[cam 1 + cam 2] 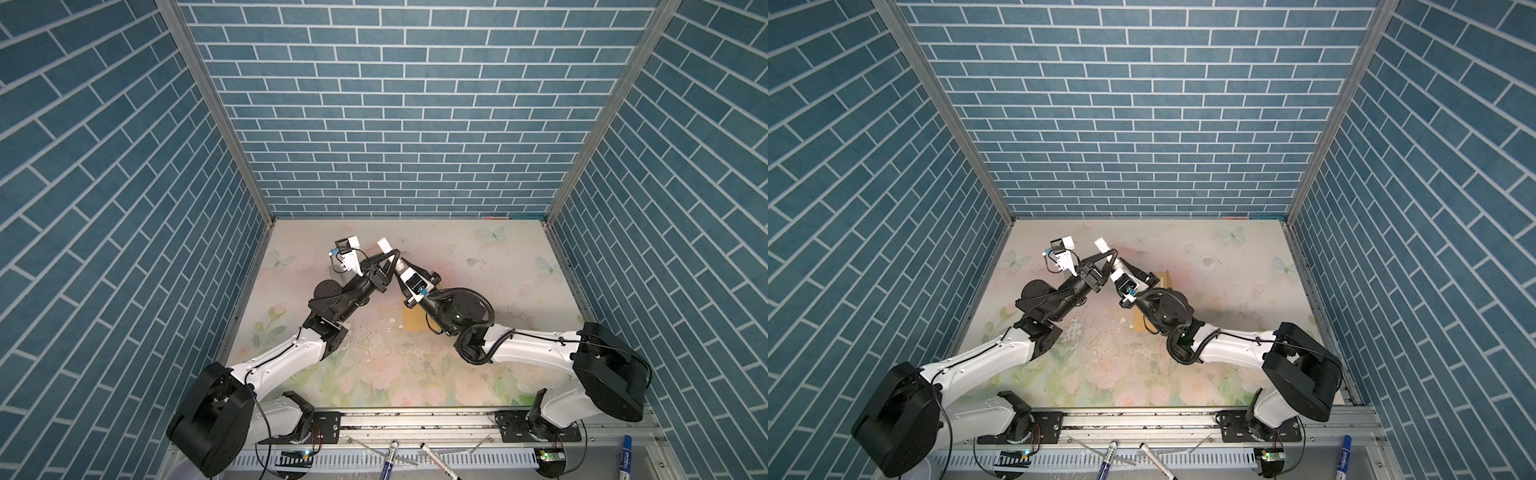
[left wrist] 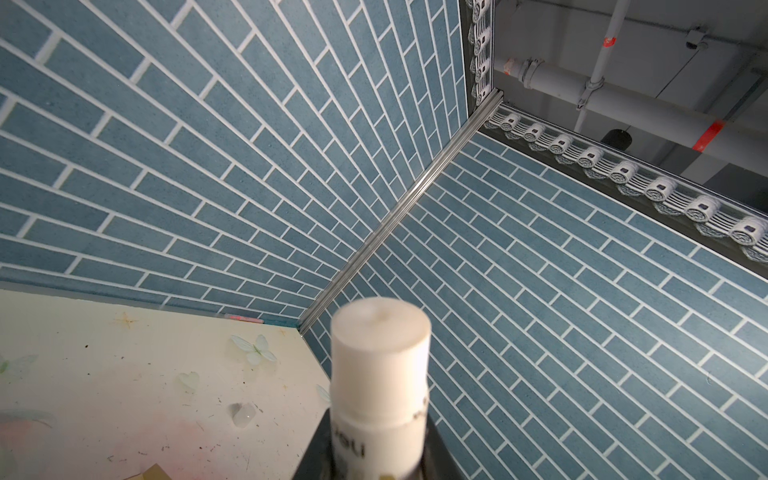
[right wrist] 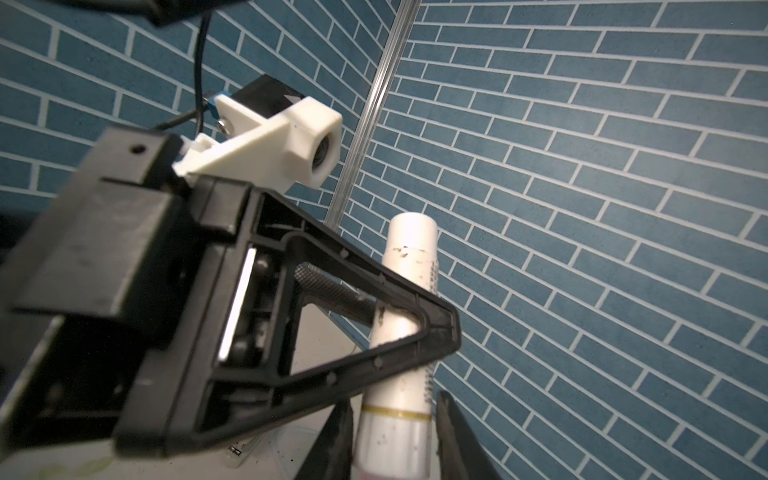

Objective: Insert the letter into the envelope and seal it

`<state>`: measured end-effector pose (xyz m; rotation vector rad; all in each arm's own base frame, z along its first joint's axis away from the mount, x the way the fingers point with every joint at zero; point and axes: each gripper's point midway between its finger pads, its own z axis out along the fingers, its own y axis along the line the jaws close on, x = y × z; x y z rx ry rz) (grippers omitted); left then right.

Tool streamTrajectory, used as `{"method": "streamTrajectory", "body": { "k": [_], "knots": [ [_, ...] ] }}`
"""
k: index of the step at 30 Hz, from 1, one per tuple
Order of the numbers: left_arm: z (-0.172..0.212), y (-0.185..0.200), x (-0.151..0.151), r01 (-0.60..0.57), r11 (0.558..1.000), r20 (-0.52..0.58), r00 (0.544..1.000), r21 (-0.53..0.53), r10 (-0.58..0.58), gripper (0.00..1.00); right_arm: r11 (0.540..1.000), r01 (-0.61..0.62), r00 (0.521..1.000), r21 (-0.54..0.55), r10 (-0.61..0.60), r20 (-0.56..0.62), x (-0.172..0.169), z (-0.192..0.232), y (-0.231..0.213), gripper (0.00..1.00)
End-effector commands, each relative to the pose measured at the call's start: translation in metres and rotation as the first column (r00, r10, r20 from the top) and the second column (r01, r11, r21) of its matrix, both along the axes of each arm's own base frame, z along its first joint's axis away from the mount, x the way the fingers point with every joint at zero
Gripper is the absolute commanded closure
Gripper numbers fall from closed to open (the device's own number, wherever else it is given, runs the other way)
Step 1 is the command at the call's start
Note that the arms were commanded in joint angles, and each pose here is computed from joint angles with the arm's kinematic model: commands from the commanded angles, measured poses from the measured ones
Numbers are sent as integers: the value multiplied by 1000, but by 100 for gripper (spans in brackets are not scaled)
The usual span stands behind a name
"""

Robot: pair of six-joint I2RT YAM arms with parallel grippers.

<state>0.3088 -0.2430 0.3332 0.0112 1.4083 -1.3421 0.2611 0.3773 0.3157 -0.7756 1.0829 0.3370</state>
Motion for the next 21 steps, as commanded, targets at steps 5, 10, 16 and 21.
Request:
{"method": "streamTrajectory", "body": {
  "k": [5, 10, 16, 21],
  "knots": [
    [7, 1, -6, 9, 1000, 27, 1000, -14, -9, 100, 998, 47, 998, 37, -49, 44, 3, 18, -4, 68],
    [6, 2, -6, 7, 1000, 26, 1000, -11, -6, 100, 998, 45, 998, 44, -47, 32, 3, 17, -4, 87],
    [5, 1, -6, 9, 1000, 31, 999, -3, -9, 100, 997, 6, 999, 80, -3, -37, 0, 25, -3, 100],
    [8, -2, -11, 25, 999, 74, 997, 21, -27, 100, 965, -153, 948, 214, 204, -243, 3, 37, -15, 100]
  ]
}}
